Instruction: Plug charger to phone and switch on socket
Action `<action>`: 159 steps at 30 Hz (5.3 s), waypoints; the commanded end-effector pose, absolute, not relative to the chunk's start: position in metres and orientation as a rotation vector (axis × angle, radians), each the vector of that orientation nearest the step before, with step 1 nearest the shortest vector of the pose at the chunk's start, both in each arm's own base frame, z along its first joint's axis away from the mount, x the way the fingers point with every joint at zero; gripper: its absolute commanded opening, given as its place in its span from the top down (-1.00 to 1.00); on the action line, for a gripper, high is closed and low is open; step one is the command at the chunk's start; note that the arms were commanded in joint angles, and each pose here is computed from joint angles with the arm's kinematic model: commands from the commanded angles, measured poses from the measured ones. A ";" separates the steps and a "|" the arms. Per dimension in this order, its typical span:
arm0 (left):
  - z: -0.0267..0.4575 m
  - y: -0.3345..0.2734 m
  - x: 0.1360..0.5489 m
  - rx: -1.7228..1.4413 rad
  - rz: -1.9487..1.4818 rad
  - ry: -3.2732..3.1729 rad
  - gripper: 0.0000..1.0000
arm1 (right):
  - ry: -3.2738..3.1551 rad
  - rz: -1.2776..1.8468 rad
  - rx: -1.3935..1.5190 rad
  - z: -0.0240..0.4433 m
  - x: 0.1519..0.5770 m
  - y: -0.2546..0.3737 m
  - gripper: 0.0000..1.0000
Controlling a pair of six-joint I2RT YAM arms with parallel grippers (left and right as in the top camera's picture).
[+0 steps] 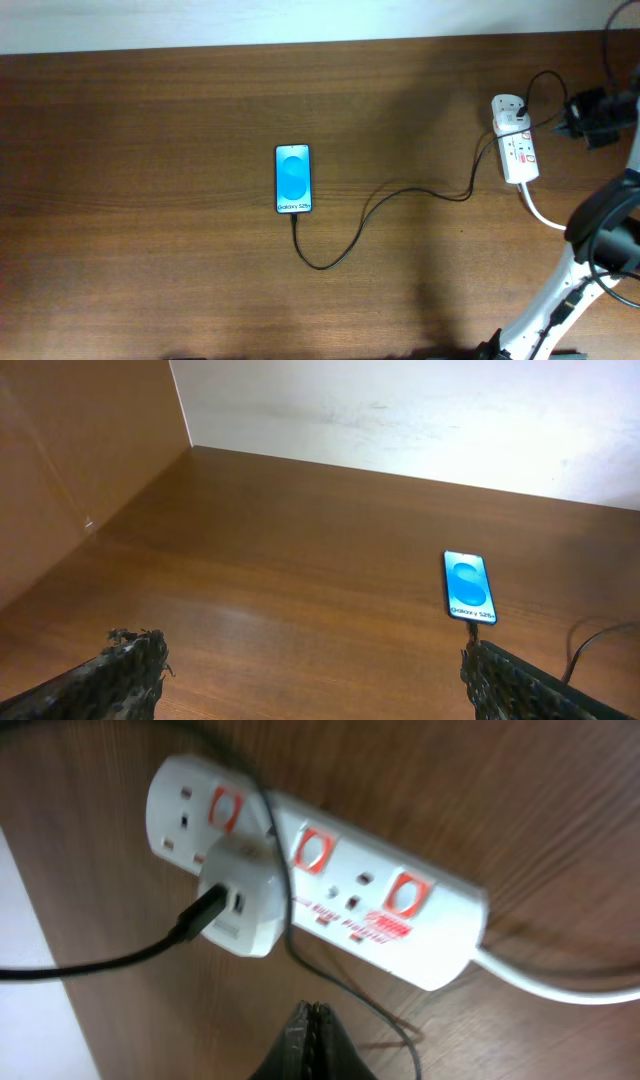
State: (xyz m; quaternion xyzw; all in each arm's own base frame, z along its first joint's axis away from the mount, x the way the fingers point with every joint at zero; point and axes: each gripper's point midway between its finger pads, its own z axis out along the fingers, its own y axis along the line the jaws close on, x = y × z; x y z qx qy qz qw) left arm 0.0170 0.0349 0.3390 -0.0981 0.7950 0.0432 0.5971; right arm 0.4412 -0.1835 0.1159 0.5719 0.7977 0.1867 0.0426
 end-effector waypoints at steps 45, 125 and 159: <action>0.338 0.034 0.015 -0.219 0.102 1.838 -0.99 | 2.473 0.423 1.856 0.016 0.478 -0.167 0.91; 0.354 0.031 -0.053 -0.301 0.143 1.578 -0.99 | 1.383 0.647 0.779 0.631 0.222 -0.048 0.91; 0.348 -0.010 0.083 0.072 -0.047 1.596 -0.99 | 1.494 0.690 0.719 0.608 0.189 -0.010 0.74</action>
